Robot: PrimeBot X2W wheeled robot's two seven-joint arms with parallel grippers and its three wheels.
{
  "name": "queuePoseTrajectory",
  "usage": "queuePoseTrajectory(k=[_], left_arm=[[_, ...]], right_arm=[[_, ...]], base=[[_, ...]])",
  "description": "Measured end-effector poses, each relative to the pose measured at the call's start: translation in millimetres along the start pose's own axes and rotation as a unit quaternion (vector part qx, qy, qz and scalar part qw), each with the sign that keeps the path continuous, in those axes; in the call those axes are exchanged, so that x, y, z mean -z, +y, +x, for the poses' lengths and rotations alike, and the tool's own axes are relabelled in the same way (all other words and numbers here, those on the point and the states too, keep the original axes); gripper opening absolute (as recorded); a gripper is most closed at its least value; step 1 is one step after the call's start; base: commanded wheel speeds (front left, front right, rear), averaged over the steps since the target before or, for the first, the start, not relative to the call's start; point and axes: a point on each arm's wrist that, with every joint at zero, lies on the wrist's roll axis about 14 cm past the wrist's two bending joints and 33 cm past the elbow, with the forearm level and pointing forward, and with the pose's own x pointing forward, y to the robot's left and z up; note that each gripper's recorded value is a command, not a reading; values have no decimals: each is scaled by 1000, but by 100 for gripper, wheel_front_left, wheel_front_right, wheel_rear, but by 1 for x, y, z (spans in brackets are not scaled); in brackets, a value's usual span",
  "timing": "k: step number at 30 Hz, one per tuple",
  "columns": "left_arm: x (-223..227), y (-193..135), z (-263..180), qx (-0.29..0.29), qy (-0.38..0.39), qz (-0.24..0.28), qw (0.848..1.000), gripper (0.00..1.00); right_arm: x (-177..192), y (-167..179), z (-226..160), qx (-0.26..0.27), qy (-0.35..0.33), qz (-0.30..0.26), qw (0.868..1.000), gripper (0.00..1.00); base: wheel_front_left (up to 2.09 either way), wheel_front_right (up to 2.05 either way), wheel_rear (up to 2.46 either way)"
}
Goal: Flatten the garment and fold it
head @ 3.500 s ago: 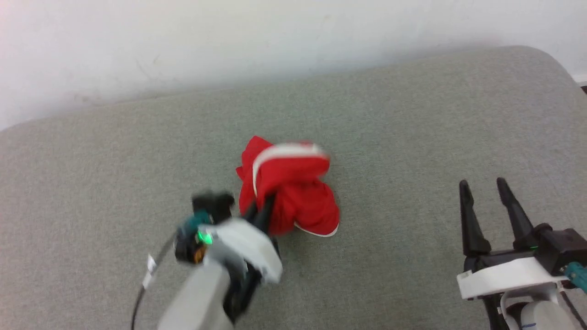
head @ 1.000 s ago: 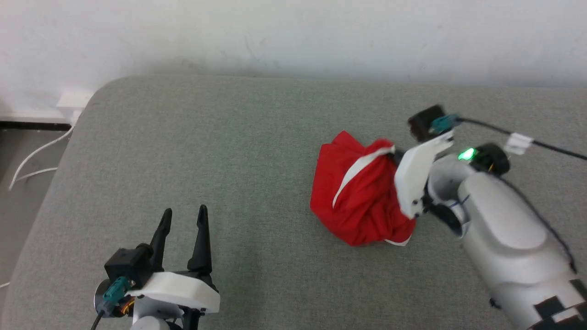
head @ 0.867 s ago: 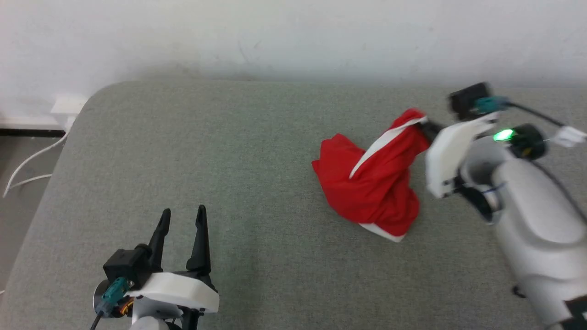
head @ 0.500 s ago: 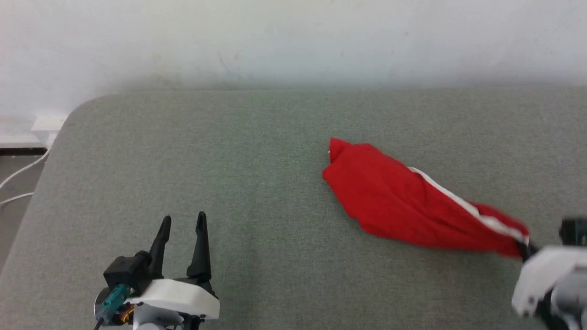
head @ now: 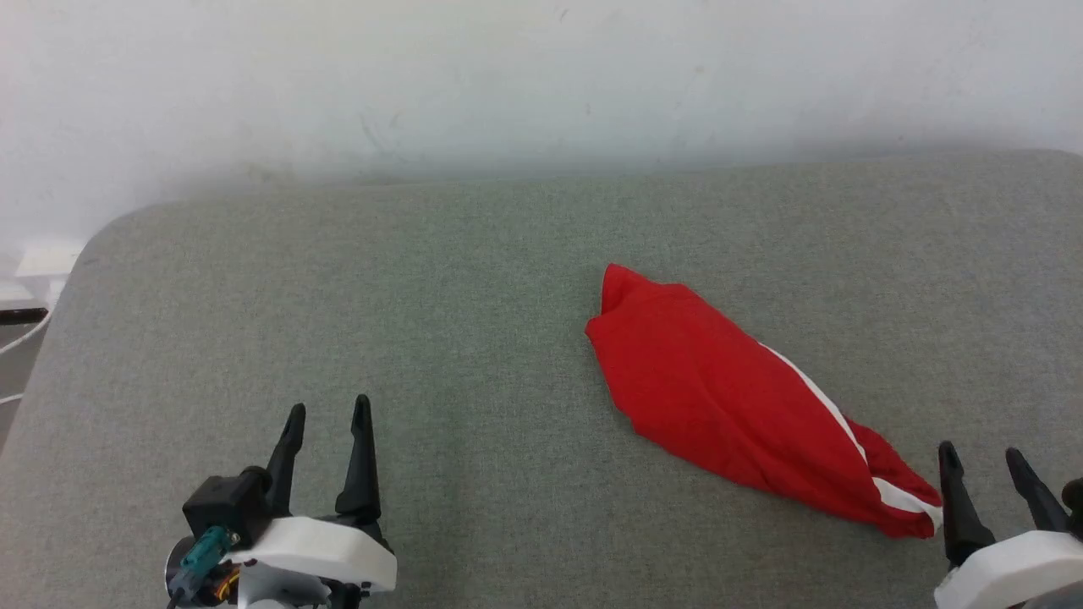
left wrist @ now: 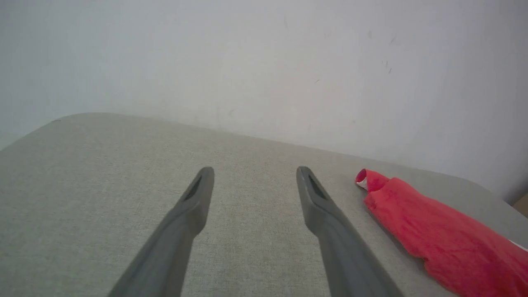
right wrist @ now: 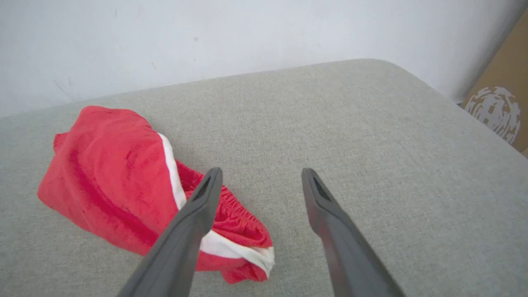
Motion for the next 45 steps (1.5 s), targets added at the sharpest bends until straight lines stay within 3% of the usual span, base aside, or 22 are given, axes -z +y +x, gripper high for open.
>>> queuePoseTrajectory(k=[7,20,23,27,31,38,42,45], left_arm=[[2,2,-5,-6,8,5,1000,100],[4,7,-13,-13,26,18,999,100],[6,-11,-5,24,38,28,999,100],[-3,-61,25,111,38,49,992,100],[-17,-107,61,181,32,63,981,100],[-5,-167,111,267,93,103,954,100],[37,-179,124,286,193,124,930,100],[81,-174,123,282,287,142,904,100]], right_arm=[[-29,34,-5,-50,-70,-18,996,100],[-48,119,-16,-173,-104,-33,979,100],[-50,125,-15,-181,-106,-32,977,100],[-50,131,-9,-188,-101,-34,976,100],[-53,138,1,-196,-102,-34,975,100],[-52,133,22,-181,-98,-37,978,100],[-46,122,30,-165,-89,-36,982,100],[-41,112,33,-150,-81,-33,985,100]], base=[[0,0,0],[0,0,0],[0,0,0],[0,0,0],[0,0,0],[0,0,0],[0,0,0],[0,0,0]])
